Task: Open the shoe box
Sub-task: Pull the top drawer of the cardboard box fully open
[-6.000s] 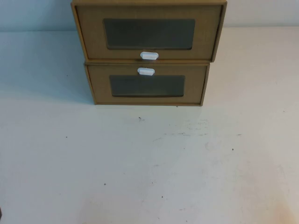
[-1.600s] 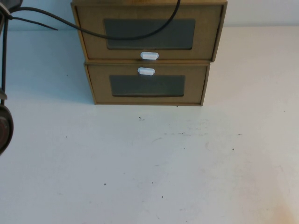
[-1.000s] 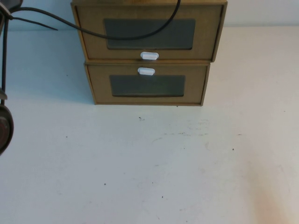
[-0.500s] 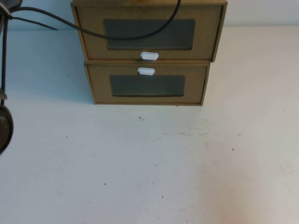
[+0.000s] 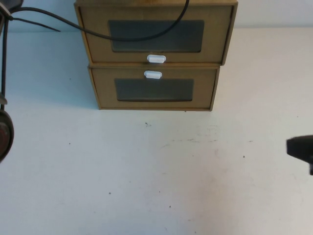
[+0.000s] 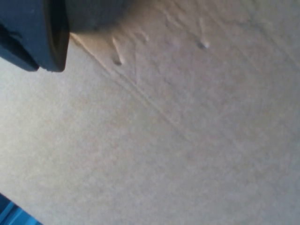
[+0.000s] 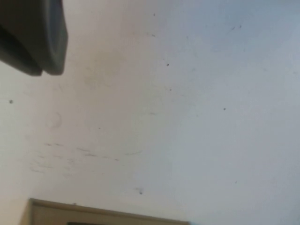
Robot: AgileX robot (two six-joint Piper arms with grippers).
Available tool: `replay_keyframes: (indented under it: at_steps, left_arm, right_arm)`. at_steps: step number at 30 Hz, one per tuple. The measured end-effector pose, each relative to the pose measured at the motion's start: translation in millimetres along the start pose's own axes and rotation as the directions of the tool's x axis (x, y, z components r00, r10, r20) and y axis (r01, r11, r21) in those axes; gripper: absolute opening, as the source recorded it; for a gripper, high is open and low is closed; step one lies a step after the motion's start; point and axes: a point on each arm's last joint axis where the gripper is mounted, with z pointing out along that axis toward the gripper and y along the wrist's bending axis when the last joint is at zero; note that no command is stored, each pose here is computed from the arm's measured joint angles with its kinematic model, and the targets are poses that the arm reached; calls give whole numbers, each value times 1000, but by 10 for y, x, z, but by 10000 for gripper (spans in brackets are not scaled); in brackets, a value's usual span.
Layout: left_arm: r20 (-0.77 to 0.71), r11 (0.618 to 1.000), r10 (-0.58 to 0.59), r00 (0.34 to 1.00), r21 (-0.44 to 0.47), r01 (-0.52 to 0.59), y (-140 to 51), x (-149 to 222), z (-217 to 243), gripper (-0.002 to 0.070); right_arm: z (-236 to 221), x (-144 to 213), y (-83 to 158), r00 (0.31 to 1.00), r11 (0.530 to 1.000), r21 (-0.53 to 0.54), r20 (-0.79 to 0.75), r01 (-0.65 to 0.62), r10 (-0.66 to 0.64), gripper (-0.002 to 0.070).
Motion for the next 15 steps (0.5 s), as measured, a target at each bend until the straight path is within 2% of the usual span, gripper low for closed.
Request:
replay_keyframes:
  at_steps: [4,8,11,15]
  left_arm:
    - [-1,1000,0,1000,1,0,-1,1,0,-5]
    - [-2,1000,-3,1000,1,3,-1,1,0,-5]
    - [-2,1000,-5,1000,1,5,-1,1,0,-5]
    - [-2,1000,-9,1000,1,9,-1,1,0,-5]
  right_arm:
    - [314,-323,181,986,991,-36,-103,131,-134,-15]
    - [699,-549,522,928,947,-27,-193,320,-319,-15]
    - [991,-605,753,856,879,22,-238,477,-458,-15]
    - [1353,-595,960,741,738,123,-249,663,-624,-15]
